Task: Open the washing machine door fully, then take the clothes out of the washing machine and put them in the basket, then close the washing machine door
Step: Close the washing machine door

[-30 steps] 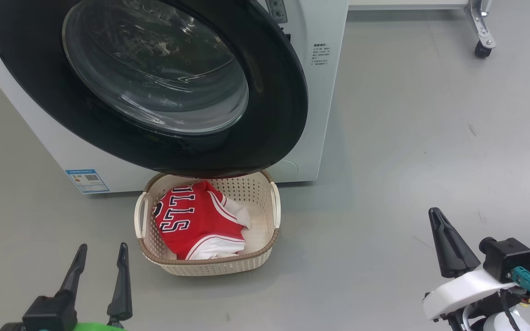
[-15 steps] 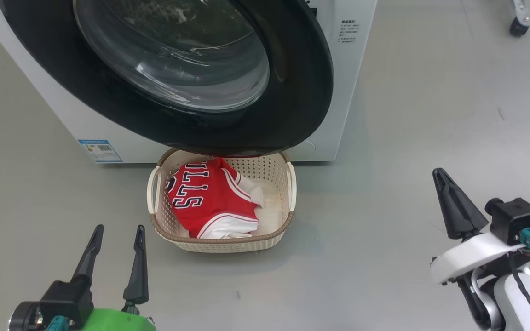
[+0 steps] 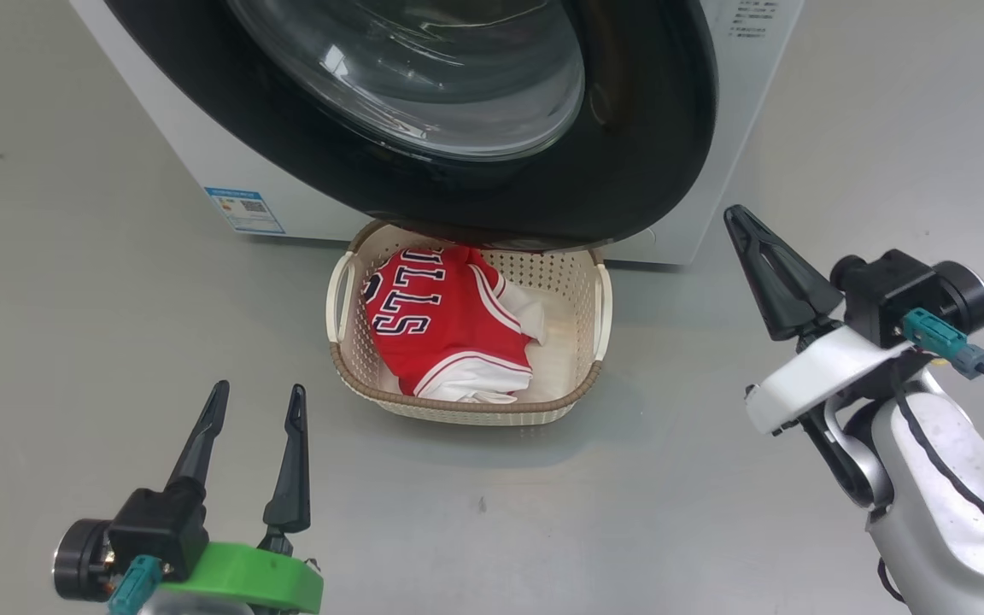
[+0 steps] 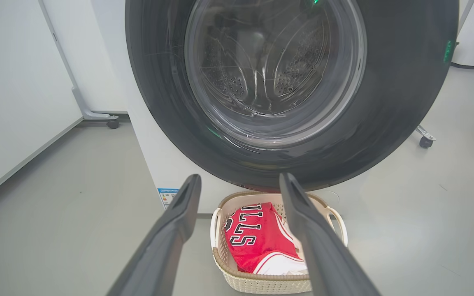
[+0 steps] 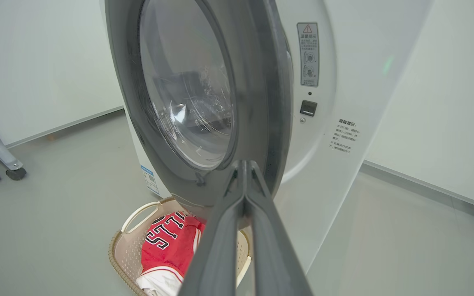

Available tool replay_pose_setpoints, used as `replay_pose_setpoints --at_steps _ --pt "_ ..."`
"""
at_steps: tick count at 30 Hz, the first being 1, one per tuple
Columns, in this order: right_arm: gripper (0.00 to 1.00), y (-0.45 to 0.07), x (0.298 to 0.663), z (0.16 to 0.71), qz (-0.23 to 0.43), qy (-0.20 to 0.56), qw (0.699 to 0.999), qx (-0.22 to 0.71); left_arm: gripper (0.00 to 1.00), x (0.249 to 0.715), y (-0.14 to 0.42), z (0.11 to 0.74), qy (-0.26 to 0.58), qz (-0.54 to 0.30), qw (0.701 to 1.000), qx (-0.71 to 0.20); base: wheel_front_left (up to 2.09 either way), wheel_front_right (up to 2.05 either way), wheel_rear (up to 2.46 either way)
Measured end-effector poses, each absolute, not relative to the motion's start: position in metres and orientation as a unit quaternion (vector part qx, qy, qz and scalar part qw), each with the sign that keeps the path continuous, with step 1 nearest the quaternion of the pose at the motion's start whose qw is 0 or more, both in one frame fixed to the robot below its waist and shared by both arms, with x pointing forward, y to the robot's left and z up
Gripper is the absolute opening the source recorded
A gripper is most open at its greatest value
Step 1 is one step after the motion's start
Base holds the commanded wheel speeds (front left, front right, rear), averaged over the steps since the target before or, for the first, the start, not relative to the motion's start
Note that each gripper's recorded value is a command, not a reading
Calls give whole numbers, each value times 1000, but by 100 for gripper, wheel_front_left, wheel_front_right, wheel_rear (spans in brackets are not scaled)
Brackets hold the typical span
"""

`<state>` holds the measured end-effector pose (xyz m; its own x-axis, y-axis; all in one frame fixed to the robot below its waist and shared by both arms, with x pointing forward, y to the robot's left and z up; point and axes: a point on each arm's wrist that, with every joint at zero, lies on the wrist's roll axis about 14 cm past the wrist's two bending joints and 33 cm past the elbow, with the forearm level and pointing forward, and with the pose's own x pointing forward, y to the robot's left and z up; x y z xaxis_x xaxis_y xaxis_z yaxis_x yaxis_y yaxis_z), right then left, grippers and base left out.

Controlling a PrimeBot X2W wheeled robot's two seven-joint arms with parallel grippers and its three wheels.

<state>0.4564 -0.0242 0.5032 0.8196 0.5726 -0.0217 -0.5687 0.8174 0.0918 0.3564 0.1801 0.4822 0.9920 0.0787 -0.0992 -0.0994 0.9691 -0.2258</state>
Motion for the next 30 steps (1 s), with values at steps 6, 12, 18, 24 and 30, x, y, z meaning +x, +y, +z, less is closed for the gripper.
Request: replay_pose_setpoints --at_steps 6,12,18,24,30 --pt "0 11 472 508 336 20 941 46 100 359 186 481 44 57 991 -113 0 0 0" --pt "0 28 498 517 347 10 937 46 100 366 188 481 40 62 991 -110 0 0 0" --pt "0 33 530 524 342 1 939 43 100 375 190 478 38 65 991 -107 0 0 0" --pt "0 36 548 519 342 5 939 44 100 383 191 471 43 66 991 -104 0 0 0" --pt "0 31 562 514 329 10 943 41 100 389 186 467 47 59 992 -103 0 0 0"
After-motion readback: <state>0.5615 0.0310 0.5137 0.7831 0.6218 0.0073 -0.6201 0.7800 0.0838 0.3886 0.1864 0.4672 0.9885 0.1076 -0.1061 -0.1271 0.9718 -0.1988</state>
